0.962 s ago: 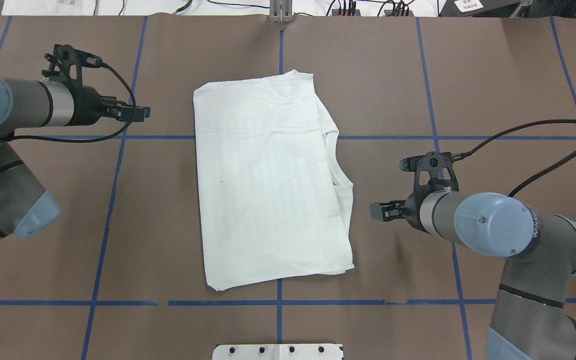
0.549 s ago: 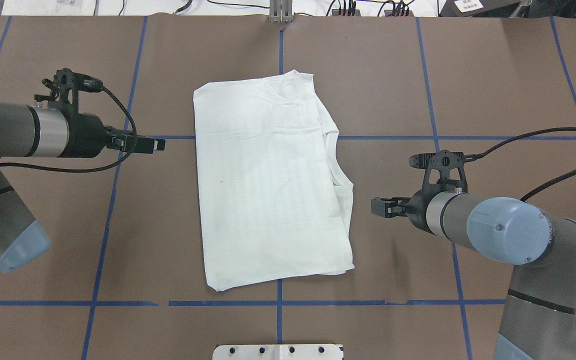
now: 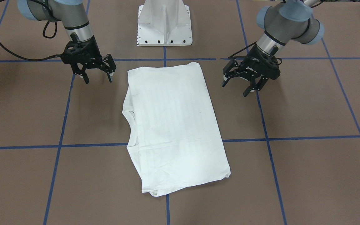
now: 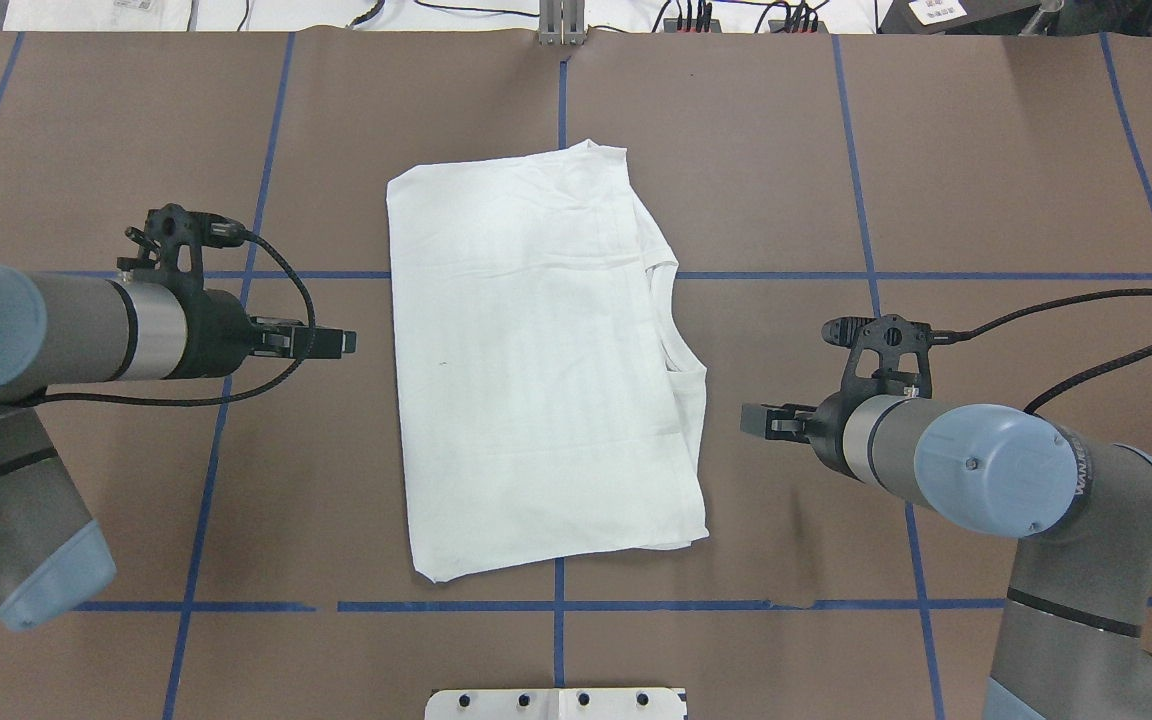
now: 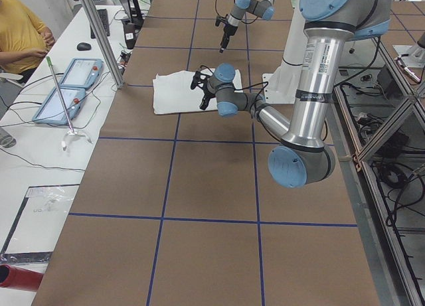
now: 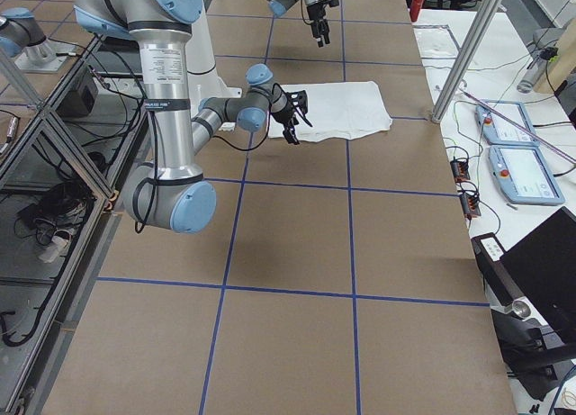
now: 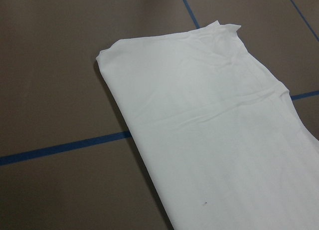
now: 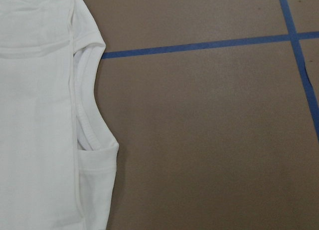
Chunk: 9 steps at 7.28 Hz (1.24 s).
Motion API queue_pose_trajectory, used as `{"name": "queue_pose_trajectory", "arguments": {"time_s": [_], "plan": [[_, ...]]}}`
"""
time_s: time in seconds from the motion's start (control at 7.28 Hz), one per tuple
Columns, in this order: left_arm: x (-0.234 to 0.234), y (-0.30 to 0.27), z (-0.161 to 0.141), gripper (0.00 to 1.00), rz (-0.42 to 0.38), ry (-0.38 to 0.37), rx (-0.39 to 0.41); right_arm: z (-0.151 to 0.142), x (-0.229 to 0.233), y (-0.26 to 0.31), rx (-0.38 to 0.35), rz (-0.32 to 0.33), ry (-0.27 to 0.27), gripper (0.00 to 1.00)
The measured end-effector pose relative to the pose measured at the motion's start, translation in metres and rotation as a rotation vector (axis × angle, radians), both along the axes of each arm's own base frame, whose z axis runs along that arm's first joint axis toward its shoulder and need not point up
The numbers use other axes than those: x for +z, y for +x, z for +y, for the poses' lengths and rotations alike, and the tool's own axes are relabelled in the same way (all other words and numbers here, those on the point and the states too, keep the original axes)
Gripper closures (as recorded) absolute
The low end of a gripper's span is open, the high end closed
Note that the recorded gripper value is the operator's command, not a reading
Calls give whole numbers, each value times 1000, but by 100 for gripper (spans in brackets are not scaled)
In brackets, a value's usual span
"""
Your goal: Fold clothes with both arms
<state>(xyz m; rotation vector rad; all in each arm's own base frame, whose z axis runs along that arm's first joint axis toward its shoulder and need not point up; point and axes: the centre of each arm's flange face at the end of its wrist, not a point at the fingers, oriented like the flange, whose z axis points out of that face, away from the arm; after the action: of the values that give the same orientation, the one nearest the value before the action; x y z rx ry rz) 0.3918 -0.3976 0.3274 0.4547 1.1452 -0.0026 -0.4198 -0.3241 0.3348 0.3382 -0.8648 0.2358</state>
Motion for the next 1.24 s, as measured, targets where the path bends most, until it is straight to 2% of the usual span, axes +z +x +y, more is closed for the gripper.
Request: {"name": "queue_pose_trajectory", "arguments": {"time_s": [0.41, 0.69, 0.96, 1.1, 1.24], "plan": [[-27, 86, 70, 0, -89, -123, -23, 4, -1, -7, 4, -5, -23, 0], [-28, 127, 122, 0, -116, -160, 0, 5, 0, -9, 4, -4, -22, 0], [-22, 142, 148, 0, -145, -175, 28, 7, 1, -11, 2, -2, -22, 0], [-20, 147, 156, 14, -158, -178, 41, 7, 1, -11, 1, -1, -21, 0], [-20, 149, 160, 40, -163, -179, 49, 8, 1, -11, 0, -1, -21, 0]]}}
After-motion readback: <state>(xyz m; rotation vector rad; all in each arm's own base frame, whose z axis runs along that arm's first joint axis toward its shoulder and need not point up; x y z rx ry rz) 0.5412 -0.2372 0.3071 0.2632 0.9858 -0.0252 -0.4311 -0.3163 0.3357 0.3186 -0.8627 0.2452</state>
